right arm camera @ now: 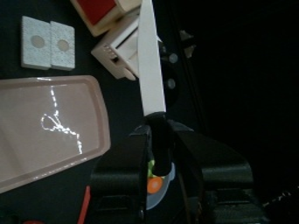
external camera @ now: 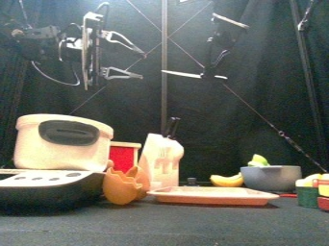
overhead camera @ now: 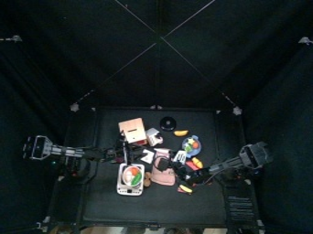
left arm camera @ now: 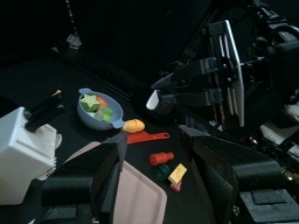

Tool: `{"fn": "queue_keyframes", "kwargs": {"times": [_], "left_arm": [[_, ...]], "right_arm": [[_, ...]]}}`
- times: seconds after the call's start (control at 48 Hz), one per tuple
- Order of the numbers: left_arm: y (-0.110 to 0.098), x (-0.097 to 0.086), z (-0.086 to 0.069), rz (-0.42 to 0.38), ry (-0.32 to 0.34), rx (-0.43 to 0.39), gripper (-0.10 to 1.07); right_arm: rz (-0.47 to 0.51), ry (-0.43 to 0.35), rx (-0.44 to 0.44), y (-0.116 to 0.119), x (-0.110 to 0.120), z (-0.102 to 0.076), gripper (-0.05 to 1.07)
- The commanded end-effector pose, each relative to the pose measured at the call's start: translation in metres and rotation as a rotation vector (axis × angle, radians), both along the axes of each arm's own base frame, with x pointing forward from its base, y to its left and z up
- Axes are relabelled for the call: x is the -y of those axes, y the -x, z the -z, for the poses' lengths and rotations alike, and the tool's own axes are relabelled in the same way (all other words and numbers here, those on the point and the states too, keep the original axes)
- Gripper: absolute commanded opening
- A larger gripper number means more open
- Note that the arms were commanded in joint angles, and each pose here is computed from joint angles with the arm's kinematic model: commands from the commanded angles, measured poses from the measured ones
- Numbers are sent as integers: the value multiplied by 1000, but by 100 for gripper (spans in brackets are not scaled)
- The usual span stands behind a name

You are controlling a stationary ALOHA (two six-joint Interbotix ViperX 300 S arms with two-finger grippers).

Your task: Grab pairing knife with other hand

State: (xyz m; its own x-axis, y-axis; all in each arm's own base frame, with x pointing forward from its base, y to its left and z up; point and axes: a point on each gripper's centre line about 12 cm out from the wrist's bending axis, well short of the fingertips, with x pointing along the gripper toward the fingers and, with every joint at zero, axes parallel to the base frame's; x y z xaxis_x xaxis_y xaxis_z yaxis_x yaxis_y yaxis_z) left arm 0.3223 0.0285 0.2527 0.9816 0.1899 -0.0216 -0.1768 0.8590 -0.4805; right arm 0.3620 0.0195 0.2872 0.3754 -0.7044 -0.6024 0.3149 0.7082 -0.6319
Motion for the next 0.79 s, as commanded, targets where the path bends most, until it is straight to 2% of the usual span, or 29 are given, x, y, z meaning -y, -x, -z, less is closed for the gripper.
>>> {"fn": "queue_keyframes", "kwargs": {"times": [0.0, 0.271, 0.458, 0.771], "left_arm": [[-15, 2, -10, -1, 13, 48, 87], [-40, 2, 4, -12, 110, 73, 86], [-48, 0, 9, -17, 164, 103, 84], [-52, -2, 15, -21, 182, 123, 59]], "right_arm": [[-21, -15, 69, 3, 0, -16, 58], [-34, -9, 64, 3, 0, -11, 58], [-33, -10, 56, 4, 1, -8, 58], [-33, -13, 52, 4, 1, -6, 58]]}}
